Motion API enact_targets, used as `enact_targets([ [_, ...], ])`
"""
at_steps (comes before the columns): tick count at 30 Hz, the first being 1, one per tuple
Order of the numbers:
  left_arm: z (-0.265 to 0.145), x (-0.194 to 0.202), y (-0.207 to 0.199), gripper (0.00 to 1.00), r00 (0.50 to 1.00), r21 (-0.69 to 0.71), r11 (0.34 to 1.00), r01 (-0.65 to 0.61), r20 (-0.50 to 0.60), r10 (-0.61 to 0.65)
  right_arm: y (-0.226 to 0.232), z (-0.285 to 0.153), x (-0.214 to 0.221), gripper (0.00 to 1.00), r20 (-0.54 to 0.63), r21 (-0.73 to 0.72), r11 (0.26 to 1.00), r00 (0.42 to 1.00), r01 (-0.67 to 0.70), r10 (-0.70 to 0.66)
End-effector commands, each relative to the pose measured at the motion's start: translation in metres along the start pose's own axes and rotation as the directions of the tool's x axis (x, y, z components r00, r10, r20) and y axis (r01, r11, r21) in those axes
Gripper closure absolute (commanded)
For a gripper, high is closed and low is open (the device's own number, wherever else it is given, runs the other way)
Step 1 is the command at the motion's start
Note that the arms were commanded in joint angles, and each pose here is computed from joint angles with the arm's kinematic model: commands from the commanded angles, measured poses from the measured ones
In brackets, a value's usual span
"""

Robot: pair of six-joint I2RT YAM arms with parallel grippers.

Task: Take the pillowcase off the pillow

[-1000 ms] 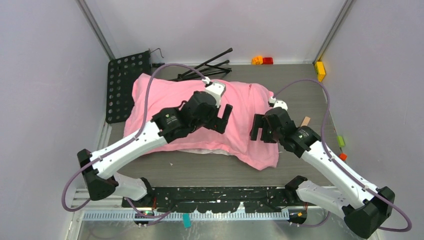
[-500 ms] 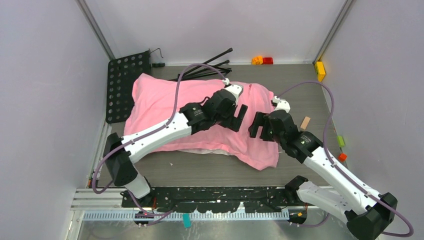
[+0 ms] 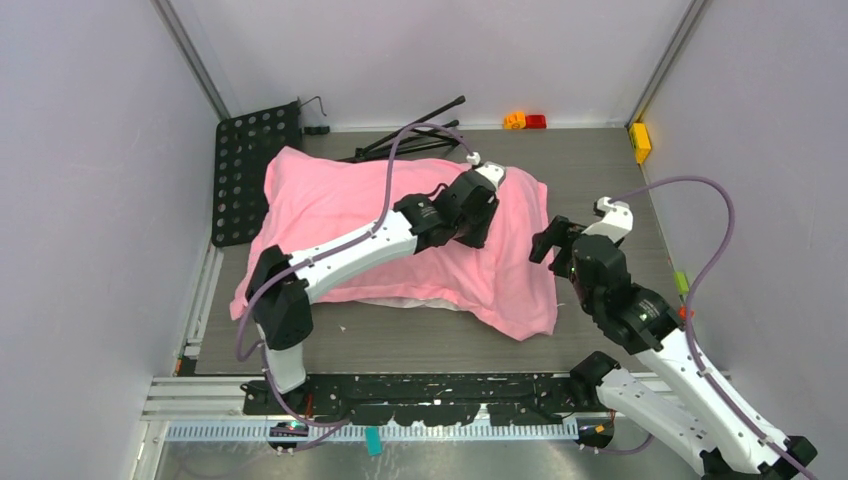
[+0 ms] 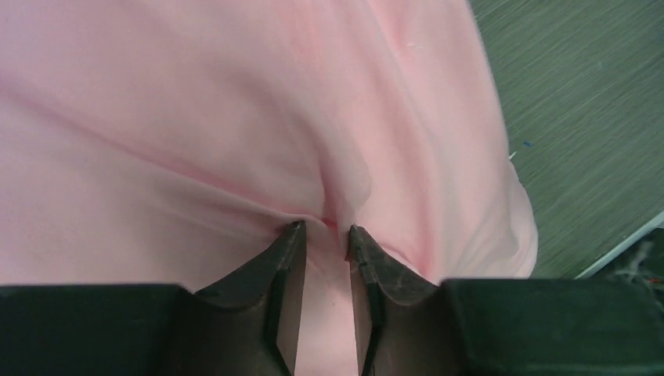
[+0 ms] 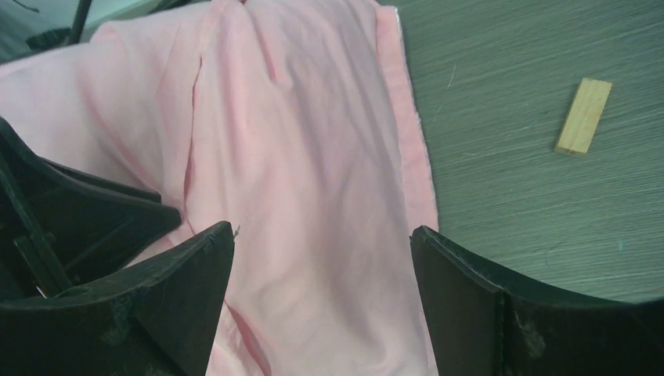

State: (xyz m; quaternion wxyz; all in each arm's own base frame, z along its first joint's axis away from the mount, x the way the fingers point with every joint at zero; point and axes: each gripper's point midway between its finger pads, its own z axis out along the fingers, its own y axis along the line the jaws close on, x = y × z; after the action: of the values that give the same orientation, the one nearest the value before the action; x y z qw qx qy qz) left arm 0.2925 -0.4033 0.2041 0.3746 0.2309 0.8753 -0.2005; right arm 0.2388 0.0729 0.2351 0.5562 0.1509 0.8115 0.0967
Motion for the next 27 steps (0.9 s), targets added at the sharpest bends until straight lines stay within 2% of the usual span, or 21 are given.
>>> enact_targets([
  [1,-0.012,-0.014,0.022,0.81,0.998,-0.035,0.998,0.058,0.021,-0.057,0.017,0.013,0.009,0.13,-0.050,-0.033,0.999,0.999,0.012,-0.014],
  [3,-0.025,-0.019,0.034,0.89,0.995,-0.042,0.995,0.089,0.053,-0.087,0.028,0.018,0.016,0.13,-0.088,-0.072,0.997,0.996,0.014,-0.020],
  [8,-0.054,-0.016,0.061,0.96,0.982,-0.048,0.986,0.161,0.111,-0.155,0.059,0.029,0.024,0.13,-0.161,-0.166,0.986,0.986,0.022,-0.049],
  [16,-0.060,0.002,0.079,1.00,0.975,-0.056,0.978,0.200,0.105,-0.194,0.087,0.054,0.026,0.13,-0.227,-0.166,0.985,0.971,0.038,-0.076],
  [20,-0.053,0.010,0.082,1.00,0.978,-0.070,0.978,0.194,0.085,-0.188,0.100,0.062,0.018,0.13,-0.217,-0.177,0.984,0.974,0.024,-0.063],
  [22,-0.050,0.013,0.085,1.00,0.979,-0.079,0.978,0.194,0.080,-0.188,0.099,0.070,0.013,0.12,-0.202,-0.136,0.990,0.978,0.029,-0.057],
  [27,-0.047,0.020,0.092,1.00,0.980,-0.101,0.976,0.194,0.072,-0.187,0.067,0.097,0.025,0.12,-0.232,0.088,0.987,0.967,0.132,-0.108],
])
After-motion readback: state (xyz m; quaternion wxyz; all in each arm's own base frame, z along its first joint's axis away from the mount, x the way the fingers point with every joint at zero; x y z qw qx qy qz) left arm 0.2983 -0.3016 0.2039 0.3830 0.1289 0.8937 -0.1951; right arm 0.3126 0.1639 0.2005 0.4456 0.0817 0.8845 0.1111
